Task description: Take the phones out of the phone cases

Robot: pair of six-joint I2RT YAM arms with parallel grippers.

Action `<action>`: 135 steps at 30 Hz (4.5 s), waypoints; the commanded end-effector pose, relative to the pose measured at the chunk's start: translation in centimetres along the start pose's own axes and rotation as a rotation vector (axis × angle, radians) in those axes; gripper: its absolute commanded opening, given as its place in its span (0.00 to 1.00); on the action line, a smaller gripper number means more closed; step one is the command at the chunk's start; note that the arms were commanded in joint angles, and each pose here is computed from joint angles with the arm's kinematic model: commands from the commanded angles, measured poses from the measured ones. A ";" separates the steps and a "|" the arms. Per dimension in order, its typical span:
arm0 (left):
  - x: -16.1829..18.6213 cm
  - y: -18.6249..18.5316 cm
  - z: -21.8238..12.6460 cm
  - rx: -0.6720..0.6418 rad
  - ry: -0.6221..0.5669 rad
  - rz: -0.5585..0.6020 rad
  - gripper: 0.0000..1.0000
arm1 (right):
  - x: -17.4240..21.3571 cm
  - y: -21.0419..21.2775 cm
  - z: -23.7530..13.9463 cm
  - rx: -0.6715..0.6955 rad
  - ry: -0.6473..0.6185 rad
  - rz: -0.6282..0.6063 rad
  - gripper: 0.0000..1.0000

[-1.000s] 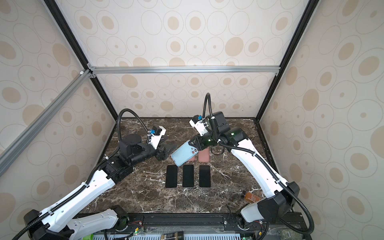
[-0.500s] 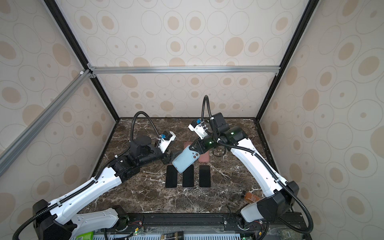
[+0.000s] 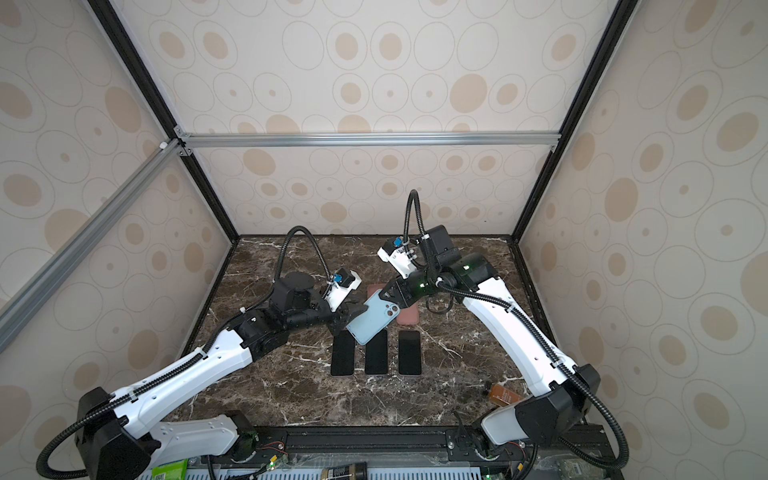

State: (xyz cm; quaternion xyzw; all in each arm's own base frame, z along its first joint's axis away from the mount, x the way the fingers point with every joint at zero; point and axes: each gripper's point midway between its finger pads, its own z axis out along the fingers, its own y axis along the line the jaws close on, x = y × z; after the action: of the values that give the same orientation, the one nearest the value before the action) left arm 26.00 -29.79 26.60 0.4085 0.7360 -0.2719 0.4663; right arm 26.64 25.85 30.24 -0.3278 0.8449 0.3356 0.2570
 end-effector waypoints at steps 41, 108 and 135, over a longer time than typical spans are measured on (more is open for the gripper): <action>6.8 15.6 1.7 -0.508 0.081 -0.711 0.00 | -1.9 -11.0 4.5 0.420 -0.343 0.333 0.81; 5.5 20.6 -0.5 -0.626 0.055 -0.742 0.55 | -3.4 -10.5 3.6 0.506 -0.423 0.246 0.83; 12.6 19.4 -18.0 -1.239 -0.396 -0.156 0.99 | 11.4 -23.3 -5.5 0.968 -0.542 0.097 0.99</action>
State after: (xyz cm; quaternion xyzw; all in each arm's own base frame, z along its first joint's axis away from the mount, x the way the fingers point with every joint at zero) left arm 31.32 -3.43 19.59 -0.0146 0.7248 0.0543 0.6866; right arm 33.27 3.74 14.81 -0.0034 0.8590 -0.0123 0.5119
